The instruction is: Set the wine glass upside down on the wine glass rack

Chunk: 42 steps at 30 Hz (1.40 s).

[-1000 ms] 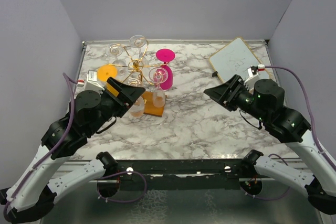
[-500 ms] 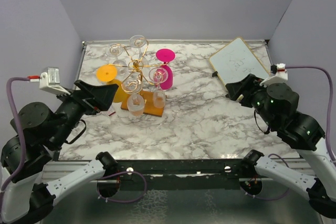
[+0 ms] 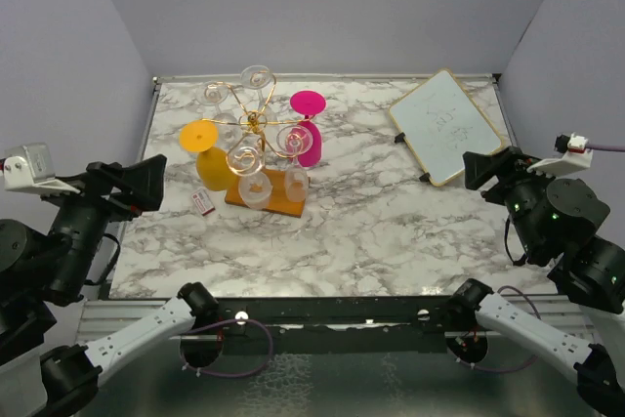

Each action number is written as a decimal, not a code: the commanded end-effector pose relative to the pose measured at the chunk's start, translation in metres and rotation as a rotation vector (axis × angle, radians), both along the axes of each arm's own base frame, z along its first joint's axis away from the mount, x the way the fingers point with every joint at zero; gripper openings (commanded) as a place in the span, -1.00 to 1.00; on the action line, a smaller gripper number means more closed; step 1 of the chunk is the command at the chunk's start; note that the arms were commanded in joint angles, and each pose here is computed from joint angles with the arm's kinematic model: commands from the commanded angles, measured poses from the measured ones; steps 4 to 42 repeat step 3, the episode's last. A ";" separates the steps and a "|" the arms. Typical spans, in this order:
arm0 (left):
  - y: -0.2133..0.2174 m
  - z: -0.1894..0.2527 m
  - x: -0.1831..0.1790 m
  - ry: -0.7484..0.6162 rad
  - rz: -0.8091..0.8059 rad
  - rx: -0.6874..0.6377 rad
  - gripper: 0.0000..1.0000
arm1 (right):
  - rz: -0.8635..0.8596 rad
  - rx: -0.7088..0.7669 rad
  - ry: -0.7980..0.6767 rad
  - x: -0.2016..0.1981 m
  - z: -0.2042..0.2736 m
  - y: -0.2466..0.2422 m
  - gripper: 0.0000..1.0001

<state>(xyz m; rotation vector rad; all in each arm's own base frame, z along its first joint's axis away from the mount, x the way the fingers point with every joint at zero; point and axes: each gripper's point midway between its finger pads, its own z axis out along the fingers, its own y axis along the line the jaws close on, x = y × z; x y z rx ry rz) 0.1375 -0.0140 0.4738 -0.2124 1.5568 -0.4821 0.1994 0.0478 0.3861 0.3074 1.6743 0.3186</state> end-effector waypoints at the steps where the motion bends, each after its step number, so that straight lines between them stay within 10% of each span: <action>1: 0.024 -0.003 -0.005 -0.006 0.080 0.056 0.98 | -0.042 0.005 -0.036 -0.002 0.012 -0.011 0.30; 42: 0.024 -0.005 -0.005 -0.002 0.083 0.059 0.98 | -0.041 0.007 -0.034 -0.002 0.012 -0.010 0.30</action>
